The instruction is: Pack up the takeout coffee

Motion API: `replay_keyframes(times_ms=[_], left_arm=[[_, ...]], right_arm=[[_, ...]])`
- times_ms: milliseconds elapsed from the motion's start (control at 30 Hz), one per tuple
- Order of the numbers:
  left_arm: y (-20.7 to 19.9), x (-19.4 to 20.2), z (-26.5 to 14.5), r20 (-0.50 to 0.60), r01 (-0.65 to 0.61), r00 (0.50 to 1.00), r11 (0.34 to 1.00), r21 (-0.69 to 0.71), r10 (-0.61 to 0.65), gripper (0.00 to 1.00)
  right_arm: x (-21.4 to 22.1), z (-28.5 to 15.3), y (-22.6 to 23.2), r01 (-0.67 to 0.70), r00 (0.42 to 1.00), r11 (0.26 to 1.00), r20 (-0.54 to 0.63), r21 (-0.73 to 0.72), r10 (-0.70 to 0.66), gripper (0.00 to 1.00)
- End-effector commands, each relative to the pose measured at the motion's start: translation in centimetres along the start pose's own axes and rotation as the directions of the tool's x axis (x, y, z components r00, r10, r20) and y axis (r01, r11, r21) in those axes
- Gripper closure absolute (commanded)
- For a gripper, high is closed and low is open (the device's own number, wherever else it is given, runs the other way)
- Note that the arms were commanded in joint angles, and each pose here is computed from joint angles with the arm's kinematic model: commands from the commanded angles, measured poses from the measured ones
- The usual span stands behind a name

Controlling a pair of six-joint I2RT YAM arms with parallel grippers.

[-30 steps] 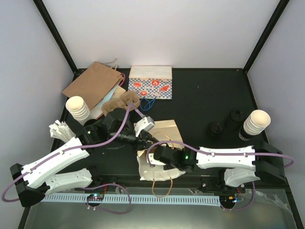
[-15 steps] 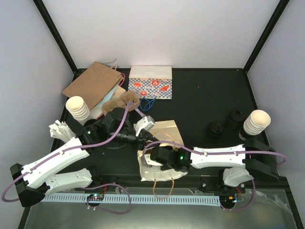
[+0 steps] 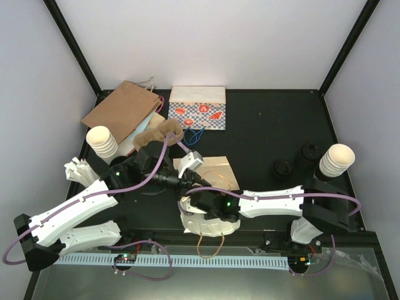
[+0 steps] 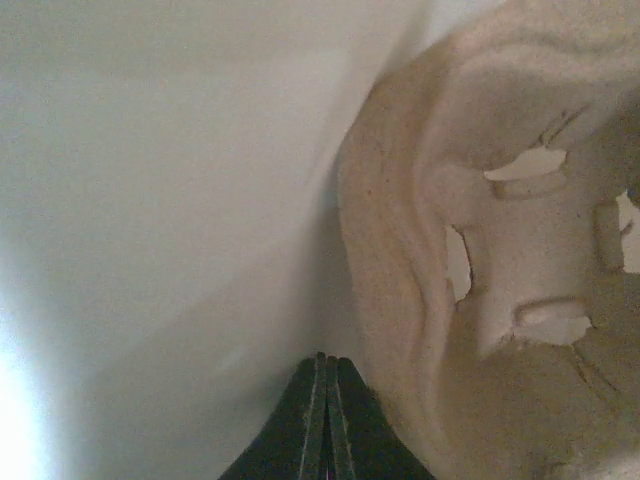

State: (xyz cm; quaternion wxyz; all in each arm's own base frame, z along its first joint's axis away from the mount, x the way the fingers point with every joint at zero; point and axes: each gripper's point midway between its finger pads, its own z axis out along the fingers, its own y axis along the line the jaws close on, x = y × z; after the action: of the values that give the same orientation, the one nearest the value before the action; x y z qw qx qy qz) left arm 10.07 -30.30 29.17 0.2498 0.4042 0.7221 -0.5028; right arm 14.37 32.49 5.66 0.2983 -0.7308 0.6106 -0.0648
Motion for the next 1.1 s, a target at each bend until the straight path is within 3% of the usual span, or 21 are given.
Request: replay_keyframes(times_ms=[0,333,533,733,1067], left_arm=[[-2.4,0.5,0.0,-0.022,-0.004,1.0,0.991,0.134,0.007,0.99],[-3.5,1.3,0.2,-0.052,0.012,0.999,0.977,0.212,0.0,0.98],[-1.3,1.6,0.9,-0.067,0.016,0.998,0.995,0.103,-0.009,0.99],[0.3,2.1,0.8,-0.089,-0.005,0.996,1.0,0.005,0.005,0.98],[1.7,4.3,0.8,-0.16,-0.002,0.987,0.999,-0.05,-0.006,0.98]], right_arm=[[-1.2,0.2,-2.5,-0.079,0.996,0.996,0.035,0.051,0.077,0.99],[-0.5,1.2,-4.0,-0.165,0.986,0.986,-0.001,0.036,0.165,0.99],[-0.5,0.0,-2.7,-0.098,0.994,0.995,0.039,-0.009,0.098,0.99],[1.1,-0.8,-0.3,-0.02,1.0,0.999,0.005,-0.047,0.021,0.99],[1.0,-3.5,1.3,-0.043,0.999,0.994,0.025,-0.096,0.046,0.99]])
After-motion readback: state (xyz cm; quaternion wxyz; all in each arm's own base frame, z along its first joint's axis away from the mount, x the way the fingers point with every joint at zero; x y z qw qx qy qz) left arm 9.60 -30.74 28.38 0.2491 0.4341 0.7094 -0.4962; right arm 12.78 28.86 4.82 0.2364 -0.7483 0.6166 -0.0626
